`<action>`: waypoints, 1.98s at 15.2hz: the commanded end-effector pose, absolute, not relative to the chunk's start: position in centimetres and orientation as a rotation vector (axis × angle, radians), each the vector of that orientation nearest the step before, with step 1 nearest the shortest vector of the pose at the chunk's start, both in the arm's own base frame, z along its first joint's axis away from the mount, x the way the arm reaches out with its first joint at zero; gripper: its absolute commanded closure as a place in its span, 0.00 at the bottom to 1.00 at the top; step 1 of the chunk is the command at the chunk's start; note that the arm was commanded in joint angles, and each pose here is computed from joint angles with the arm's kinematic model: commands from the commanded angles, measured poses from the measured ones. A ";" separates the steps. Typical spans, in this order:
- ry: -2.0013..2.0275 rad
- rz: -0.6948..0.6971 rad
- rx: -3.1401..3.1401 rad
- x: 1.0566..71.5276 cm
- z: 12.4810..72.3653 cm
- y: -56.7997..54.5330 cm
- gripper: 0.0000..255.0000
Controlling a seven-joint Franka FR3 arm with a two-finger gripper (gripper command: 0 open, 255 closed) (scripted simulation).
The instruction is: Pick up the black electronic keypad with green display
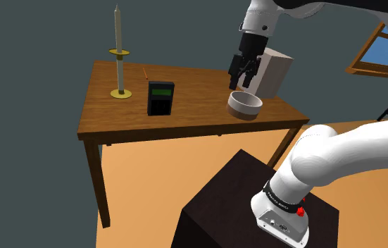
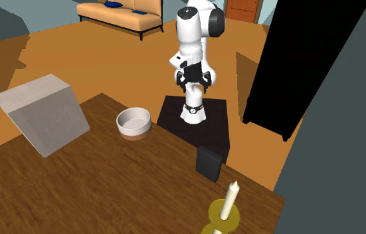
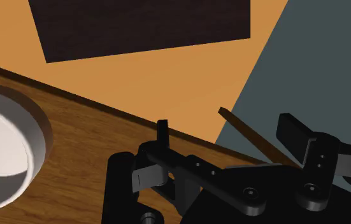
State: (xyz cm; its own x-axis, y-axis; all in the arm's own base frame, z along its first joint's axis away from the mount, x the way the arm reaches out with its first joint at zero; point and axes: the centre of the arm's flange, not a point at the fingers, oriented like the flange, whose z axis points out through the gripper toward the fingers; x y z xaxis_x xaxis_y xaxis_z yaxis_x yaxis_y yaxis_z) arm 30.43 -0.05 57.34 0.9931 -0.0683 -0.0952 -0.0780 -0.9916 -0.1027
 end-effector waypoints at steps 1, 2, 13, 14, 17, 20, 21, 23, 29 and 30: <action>0.112 0.139 -3.030 30.4 57.3 0.0 0.00; 0.067 0.134 -3.036 31.7 57.0 -0.1 0.00; -0.432 0.076 -3.061 45.2 53.7 1.9 0.00; -0.478 0.070 -3.059 46.4 53.5 2.3 0.00; -0.615 0.053 -3.050 49.9 52.7 3.7 0.00; -0.752 0.036 -3.034 53.3 52.0 5.3 0.00; -0.797 0.031 -3.028 54.4 51.7 5.9 0.00; -0.797 0.031 -3.028 54.4 50.7 5.9 0.00; -0.797 0.031 -3.028 54.4 47.7 5.9 0.00; -0.797 0.031 -3.028 54.4 47.7 5.9 0.00</action>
State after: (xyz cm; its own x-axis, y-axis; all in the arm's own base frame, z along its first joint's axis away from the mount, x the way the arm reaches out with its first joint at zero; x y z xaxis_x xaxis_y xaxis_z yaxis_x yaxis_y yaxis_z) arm 54.45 5.94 47.91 0.8702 0.4925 -0.0166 0.4923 -0.8703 -0.0153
